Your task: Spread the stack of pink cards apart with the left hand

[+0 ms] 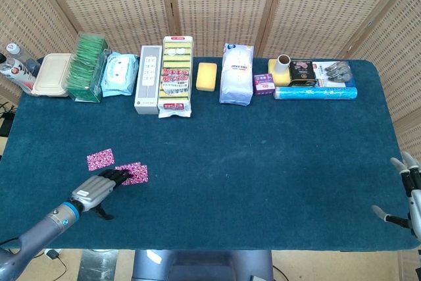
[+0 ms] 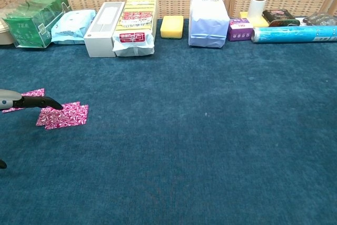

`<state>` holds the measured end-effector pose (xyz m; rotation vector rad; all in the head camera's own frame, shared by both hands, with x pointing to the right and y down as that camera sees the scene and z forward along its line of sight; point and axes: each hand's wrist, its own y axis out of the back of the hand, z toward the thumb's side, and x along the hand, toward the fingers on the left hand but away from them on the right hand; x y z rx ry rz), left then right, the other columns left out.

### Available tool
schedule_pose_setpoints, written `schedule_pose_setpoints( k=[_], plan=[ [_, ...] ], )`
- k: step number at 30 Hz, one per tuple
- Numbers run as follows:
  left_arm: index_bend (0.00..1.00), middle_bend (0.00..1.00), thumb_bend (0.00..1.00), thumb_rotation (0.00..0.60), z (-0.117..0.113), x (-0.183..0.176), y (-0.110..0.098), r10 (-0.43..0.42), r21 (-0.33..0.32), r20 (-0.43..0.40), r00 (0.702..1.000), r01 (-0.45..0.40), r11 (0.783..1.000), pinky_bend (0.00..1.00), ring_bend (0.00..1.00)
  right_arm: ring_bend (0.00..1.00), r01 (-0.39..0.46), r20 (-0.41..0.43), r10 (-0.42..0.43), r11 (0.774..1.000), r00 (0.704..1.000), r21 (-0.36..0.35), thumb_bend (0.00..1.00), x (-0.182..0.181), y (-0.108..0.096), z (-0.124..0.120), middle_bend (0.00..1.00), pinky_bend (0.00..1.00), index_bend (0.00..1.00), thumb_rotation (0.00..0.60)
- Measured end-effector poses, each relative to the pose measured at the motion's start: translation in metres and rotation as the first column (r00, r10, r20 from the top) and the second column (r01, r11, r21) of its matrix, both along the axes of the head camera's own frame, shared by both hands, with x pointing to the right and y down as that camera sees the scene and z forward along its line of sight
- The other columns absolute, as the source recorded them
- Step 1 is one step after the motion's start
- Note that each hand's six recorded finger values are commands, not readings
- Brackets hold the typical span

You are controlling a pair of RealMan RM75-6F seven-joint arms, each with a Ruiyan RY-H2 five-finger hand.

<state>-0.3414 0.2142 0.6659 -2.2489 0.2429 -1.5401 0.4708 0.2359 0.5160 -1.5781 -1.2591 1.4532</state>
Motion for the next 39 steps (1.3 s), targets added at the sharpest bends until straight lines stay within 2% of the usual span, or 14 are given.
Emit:
schedule_pose_setpoints(
  k=[9, 15, 39],
  plan=[
    [0.00, 0.00, 0.00, 0.600, 0.011, 0.009, 0.000, 0.002, -0.026, 0.010, 1.000, -0.002, 1.000, 0.04, 0.00, 0.00, 0.000, 0.004, 0.000, 1.000, 1.000, 0.001, 0.00, 0.001, 0.000, -0.001, 0.00, 0.00, 0.08, 0.600],
    [0.00, 0.00, 0.01, 0.600, 0.023, 0.011, -0.007, -0.011, -0.034, 0.029, 1.000, 0.012, 0.999, 0.04, 0.00, 0.00, 0.000, 0.002, 0.000, 1.000, 1.000, -0.002, 0.00, 0.001, 0.000, 0.000, 0.00, 0.00, 0.08, 0.600],
    [0.00, 0.00, 0.01, 0.600, 0.032, 0.021, -0.027, -0.021, -0.025, 0.075, 0.997, 0.023, 0.999, 0.04, 0.00, 0.00, -0.001, -0.002, 0.001, 1.000, 1.000, -0.006, 0.00, 0.001, -0.001, 0.001, 0.00, 0.00, 0.08, 0.600]
  ],
)
